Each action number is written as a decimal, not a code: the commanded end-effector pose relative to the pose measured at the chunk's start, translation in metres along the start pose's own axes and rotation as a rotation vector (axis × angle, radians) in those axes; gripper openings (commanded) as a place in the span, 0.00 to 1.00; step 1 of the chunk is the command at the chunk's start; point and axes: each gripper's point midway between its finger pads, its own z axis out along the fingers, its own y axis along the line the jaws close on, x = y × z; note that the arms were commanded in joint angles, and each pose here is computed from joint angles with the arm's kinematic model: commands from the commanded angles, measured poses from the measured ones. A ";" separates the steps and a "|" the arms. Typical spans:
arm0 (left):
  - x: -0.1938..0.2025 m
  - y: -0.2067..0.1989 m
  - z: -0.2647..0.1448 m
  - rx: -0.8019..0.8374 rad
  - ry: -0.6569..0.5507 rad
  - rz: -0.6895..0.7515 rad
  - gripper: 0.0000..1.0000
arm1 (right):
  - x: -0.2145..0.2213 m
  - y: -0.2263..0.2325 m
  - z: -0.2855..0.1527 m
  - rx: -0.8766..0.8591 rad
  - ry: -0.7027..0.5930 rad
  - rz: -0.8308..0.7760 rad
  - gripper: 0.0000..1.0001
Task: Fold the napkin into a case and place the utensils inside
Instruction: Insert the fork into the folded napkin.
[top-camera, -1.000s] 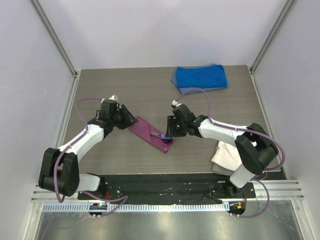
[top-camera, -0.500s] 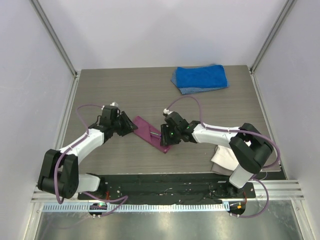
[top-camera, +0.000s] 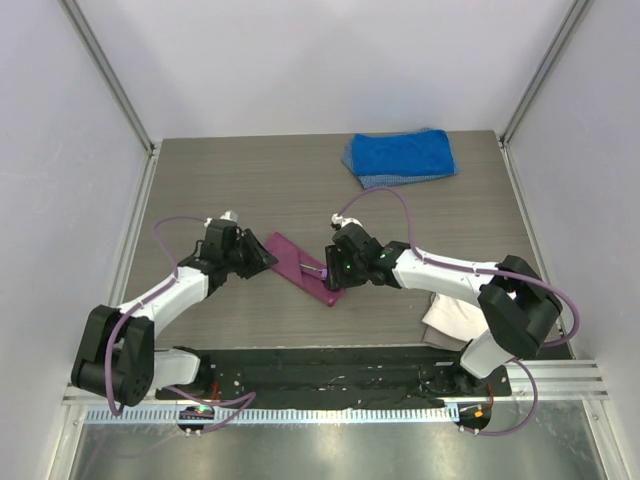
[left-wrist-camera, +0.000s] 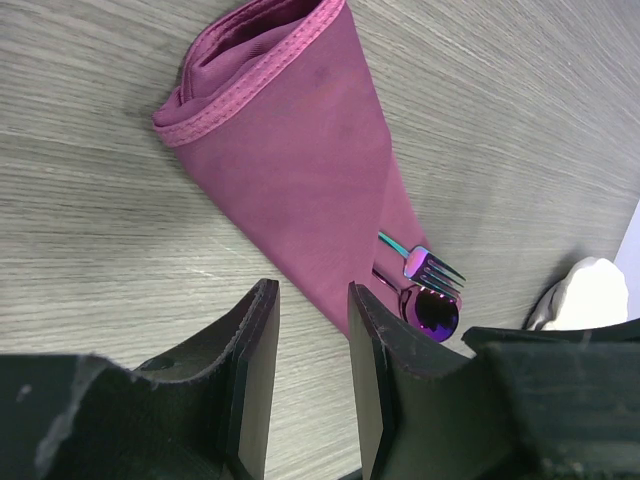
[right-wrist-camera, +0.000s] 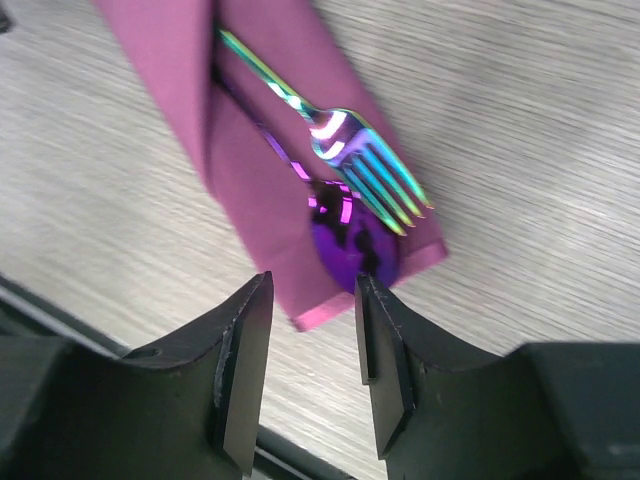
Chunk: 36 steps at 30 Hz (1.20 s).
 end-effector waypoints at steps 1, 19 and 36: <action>-0.009 -0.010 0.005 0.048 -0.047 0.005 0.37 | -0.017 -0.011 -0.001 0.068 -0.048 -0.034 0.47; -0.009 -0.011 0.006 0.057 -0.049 0.016 0.36 | -0.015 0.002 0.009 0.012 -0.030 -0.024 0.38; -0.011 -0.012 0.008 0.052 -0.045 0.030 0.36 | -0.054 -0.020 0.004 -0.005 -0.056 0.019 0.49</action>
